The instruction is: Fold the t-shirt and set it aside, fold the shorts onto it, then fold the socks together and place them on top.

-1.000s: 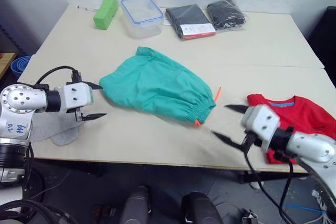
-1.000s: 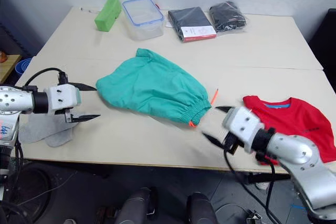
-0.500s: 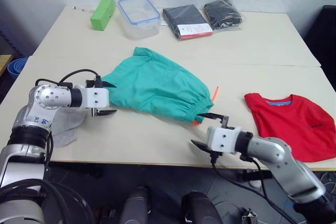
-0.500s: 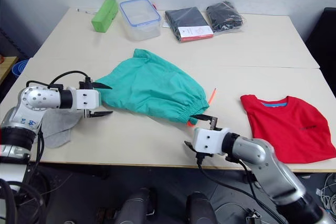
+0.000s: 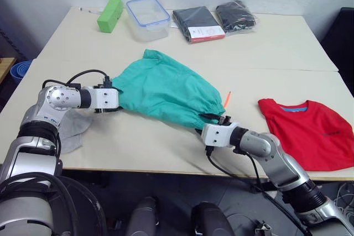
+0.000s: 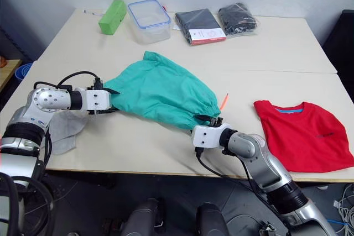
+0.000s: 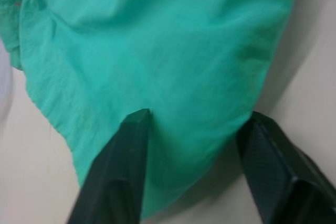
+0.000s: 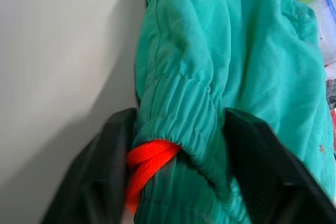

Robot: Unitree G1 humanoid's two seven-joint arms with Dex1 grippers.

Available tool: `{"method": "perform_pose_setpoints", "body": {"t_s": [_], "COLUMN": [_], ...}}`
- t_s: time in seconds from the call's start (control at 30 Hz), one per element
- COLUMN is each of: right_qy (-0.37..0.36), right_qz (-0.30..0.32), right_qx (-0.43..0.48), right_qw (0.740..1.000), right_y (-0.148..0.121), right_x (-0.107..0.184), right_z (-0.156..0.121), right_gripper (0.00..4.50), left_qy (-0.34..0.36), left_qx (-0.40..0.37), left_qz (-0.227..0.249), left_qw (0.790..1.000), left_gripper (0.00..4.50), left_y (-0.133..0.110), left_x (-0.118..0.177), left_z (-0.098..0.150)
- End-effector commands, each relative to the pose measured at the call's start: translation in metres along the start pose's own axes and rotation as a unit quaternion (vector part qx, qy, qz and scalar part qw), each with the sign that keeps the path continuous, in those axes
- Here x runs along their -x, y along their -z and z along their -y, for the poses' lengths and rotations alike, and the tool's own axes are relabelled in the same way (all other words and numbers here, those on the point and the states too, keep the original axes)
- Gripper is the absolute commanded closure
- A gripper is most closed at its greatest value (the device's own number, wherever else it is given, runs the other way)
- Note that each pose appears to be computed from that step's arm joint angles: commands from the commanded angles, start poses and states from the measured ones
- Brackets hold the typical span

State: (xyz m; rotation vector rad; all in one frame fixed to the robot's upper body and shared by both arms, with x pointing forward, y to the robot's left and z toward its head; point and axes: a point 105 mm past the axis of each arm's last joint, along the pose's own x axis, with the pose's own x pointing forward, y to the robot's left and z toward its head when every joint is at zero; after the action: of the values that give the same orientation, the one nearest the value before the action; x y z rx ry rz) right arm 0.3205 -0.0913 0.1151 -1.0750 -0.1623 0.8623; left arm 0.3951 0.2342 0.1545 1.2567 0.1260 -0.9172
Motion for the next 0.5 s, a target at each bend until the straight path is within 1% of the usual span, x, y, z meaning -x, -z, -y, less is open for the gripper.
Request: {"method": "perform_pose_setpoints", "body": {"t_s": [0.03, 0.1, 0.13, 0.17, 0.27, 0.3, 0.37, 0.43, 0.5], "right_qy": [0.018, 0.019, 0.015, 0.012, -0.003, -0.013, -0.031, -0.045, -0.077], "right_qz": [0.007, 0.007, 0.008, 0.010, 0.017, 0.018, 0.021, 0.024, 0.040], "right_qx": [0.014, 0.017, 0.020, 0.023, 0.032, 0.036, 0.043, 0.054, 0.073], "right_qw": [1.000, 1.000, 1.000, 1.000, 0.999, 0.999, 0.998, 0.997, 0.994], "right_y": [-0.002, -0.001, 0.000, 0.001, 0.002, 0.006, 0.012, 0.017, 0.021], "right_x": [0.005, 0.008, 0.011, 0.014, 0.023, 0.029, 0.040, 0.049, 0.061], "right_z": [0.014, 0.016, 0.017, 0.019, 0.021, 0.021, 0.023, 0.025, 0.024], "right_gripper": [3.44, 4.16, 4.42, 4.46, 4.46, 4.46, 4.46, 4.46, 4.46], "left_qy": [0.018, 0.026, 0.035, 0.042, 0.059, 0.072, 0.107, 0.130, 0.148], "left_qx": [0.009, 0.012, 0.015, 0.017, 0.028, 0.039, 0.061, 0.078, 0.110], "left_qz": [-0.001, 0.007, 0.016, 0.023, 0.042, 0.055, 0.080, 0.094, 0.108], "left_qw": [1.000, 1.000, 0.999, 0.999, 0.997, 0.995, 0.989, 0.984, 0.977], "left_gripper": [3.21, 3.89, 4.19, 4.48, 4.50, 4.50, 4.50, 4.50, 4.50], "left_y": [0.001, -0.001, -0.004, -0.006, -0.013, -0.019, -0.032, -0.043, -0.059], "left_x": [-0.001, -0.001, -0.001, -0.001, 0.002, 0.005, 0.013, 0.022, 0.030], "left_z": [0.005, 0.008, 0.011, 0.013, 0.019, 0.024, 0.038, 0.051, 0.064]}}
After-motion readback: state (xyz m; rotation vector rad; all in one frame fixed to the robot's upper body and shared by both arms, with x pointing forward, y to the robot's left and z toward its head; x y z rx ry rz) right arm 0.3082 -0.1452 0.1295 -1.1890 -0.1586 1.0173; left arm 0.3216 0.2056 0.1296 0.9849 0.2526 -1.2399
